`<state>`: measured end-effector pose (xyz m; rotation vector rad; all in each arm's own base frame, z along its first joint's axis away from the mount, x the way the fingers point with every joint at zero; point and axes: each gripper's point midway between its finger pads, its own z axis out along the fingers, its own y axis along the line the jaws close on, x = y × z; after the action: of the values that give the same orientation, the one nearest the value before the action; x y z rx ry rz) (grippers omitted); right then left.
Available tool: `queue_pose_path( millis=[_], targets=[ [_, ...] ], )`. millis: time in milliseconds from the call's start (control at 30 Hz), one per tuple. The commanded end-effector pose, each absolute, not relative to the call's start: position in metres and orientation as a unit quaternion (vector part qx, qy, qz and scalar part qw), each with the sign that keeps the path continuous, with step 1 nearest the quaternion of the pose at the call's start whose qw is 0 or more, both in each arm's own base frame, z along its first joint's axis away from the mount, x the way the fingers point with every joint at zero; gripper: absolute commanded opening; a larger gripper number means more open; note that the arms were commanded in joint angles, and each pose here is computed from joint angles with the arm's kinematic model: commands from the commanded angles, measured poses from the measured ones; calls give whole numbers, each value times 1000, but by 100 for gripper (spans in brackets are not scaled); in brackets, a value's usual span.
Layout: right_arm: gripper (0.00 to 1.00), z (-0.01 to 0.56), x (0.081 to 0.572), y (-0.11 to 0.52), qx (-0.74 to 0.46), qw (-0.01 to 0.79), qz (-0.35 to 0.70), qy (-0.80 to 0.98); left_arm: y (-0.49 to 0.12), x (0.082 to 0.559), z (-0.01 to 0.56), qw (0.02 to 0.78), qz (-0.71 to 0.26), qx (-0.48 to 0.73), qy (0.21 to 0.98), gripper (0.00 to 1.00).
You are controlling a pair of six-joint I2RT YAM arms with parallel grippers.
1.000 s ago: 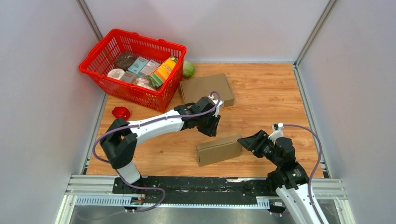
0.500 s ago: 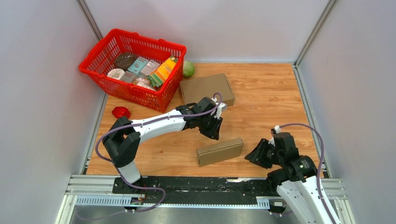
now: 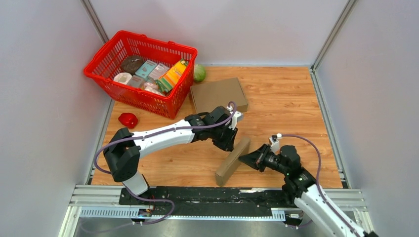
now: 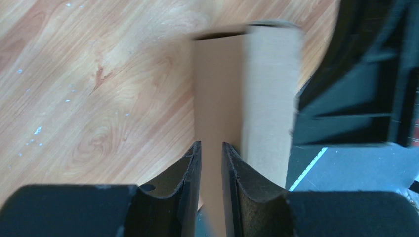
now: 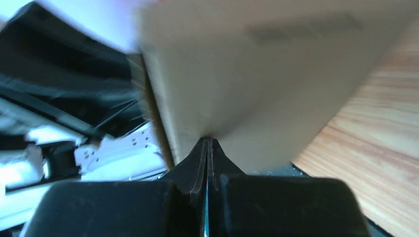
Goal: Fold the paper box
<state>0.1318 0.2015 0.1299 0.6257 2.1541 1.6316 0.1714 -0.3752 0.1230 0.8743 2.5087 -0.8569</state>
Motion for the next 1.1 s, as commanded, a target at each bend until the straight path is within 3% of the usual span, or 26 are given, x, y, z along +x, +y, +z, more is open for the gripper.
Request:
queue_pose_path(
  millis=[0, 167, 400, 433, 500, 633, 733, 867, 1033, 1067],
  targets=[
    [1, 154, 171, 220, 213, 225, 604, 735, -391, 168, 162, 202, -338, 305, 867, 30],
    [2, 156, 206, 245, 146, 225, 552, 789, -408, 161, 159, 191, -365, 300, 860, 30],
    [11, 157, 256, 203, 127, 250, 444, 851, -442, 173, 170, 199, -390, 302, 847, 30],
    [12, 125, 246, 174, 164, 216, 351, 896, -446, 175, 163, 193, -384, 306, 849, 30],
    [20, 121, 265, 127, 153, 267, 227, 924, -453, 177, 164, 190, -388, 310, 847, 31],
    [32, 107, 247, 67, 139, 238, 63, 959, -437, 195, 170, 226, -350, 309, 855, 43],
    [43, 118, 246, 54, 157, 267, 55, 949, -413, 210, 184, 253, -341, 291, 857, 51],
    [69, 144, 256, 68, 153, 301, 122, 933, -389, 216, 187, 256, -348, 275, 859, 55],
    [71, 132, 239, 93, 211, 229, 238, 920, -393, 207, 164, 225, -365, 300, 852, 56],
    [78, 124, 239, 82, 244, 215, 234, 916, -396, 208, 161, 221, -367, 303, 852, 56]
  ],
)
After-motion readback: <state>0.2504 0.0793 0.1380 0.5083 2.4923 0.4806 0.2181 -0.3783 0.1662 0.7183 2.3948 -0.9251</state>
